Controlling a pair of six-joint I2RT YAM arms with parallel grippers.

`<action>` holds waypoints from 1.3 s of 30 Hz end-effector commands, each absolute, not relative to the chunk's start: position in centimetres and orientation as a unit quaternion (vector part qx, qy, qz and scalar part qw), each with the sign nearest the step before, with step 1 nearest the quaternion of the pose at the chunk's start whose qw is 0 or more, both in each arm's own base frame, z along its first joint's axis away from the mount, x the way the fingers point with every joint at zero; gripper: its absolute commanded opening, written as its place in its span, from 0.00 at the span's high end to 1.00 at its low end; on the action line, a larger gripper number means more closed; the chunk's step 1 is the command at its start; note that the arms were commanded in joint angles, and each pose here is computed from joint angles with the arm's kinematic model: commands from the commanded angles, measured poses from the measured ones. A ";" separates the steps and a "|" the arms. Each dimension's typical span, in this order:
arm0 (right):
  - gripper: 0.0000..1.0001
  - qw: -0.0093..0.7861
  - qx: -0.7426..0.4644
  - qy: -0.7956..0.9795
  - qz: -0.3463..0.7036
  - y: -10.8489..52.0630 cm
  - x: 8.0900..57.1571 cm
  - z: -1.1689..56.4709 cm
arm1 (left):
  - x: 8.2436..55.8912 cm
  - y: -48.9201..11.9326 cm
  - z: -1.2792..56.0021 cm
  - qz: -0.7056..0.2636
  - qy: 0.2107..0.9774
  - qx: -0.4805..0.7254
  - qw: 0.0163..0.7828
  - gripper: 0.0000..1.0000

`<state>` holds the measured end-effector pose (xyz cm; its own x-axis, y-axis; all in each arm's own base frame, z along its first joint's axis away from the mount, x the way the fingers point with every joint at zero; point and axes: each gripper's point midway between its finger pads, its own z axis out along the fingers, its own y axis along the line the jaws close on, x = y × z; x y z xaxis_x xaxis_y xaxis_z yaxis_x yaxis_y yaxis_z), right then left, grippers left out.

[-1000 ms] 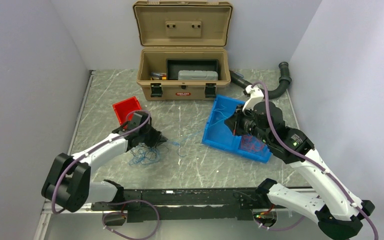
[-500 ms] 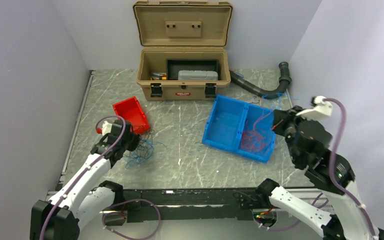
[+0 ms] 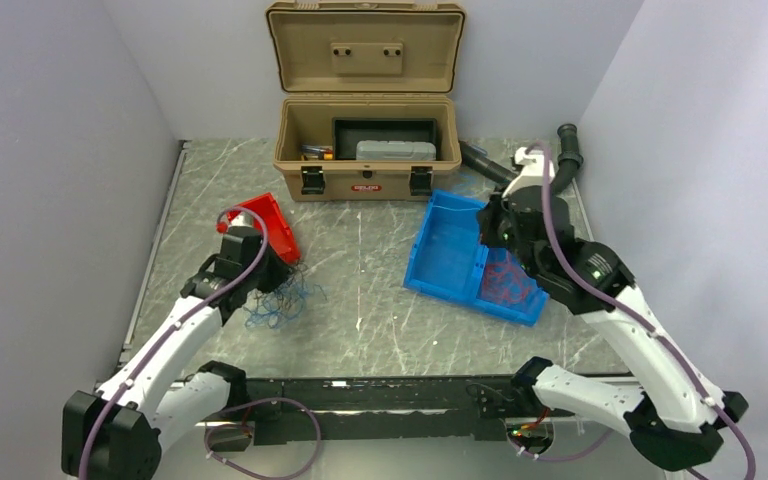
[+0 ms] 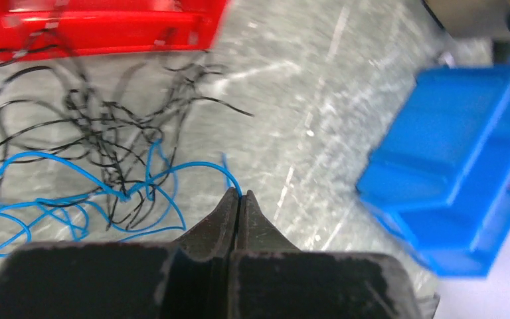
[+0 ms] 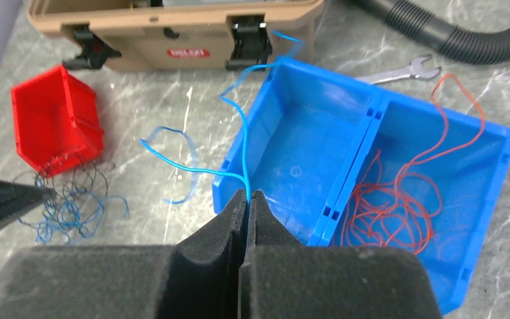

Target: Untangle the cables

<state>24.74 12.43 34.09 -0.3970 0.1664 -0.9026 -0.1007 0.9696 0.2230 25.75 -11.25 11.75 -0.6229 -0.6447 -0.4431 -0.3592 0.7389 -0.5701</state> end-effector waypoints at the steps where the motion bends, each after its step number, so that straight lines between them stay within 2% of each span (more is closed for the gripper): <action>1: 1.00 0.535 -0.008 0.832 0.146 14.6 25.4 33.1 | 26.0 -14.9 16.2 -0.312 0.864 -0.122 0.377 1.00; 7: 1.00 0.496 -0.010 0.857 0.139 15.6 27.5 28.9 | 24.8 -16.2 19.1 -0.370 0.823 -0.061 0.426 1.00; 17: 1.00 0.419 -0.003 0.902 0.106 14.5 29.5 21.5 | 23.7 -17.1 21.0 -0.385 0.816 -0.001 0.432 1.00; 22: 1.00 0.402 -0.001 0.909 0.113 14.5 29.9 20.2 | 23.5 -17.8 21.3 -0.394 0.817 0.025 0.420 1.00; 23: 0.70 0.398 0.002 0.911 0.111 14.4 29.8 20.1 | 23.4 -18.1 21.4 -0.398 0.816 0.034 0.417 1.00; 24: 0.32 0.399 0.007 0.911 0.108 14.2 29.9 20.2 | 23.3 -18.3 21.5 -0.400 0.817 0.043 0.413 1.00; 25: 0.15 0.402 0.005 0.909 0.112 14.3 29.8 20.5 | 23.2 -18.5 21.8 -0.404 0.815 0.055 0.411 1.00; 26: 0.11 0.405 -0.007 0.906 0.124 14.7 29.6 20.9 | 23.0 -18.9 22.0 -0.407 0.814 0.068 0.409 1.00; 33: 0.16 0.410 -0.175 0.841 0.307 21.9 25.8 24.2 | 21.0 -22.0 24.0 -0.448 0.787 0.166 0.391 1.00; 39: 0.20 0.407 -0.274 0.794 0.360 27.2 22.6 24.3 | 19.0 -23.9 27.1 -0.506 0.736 0.228 0.388 1.00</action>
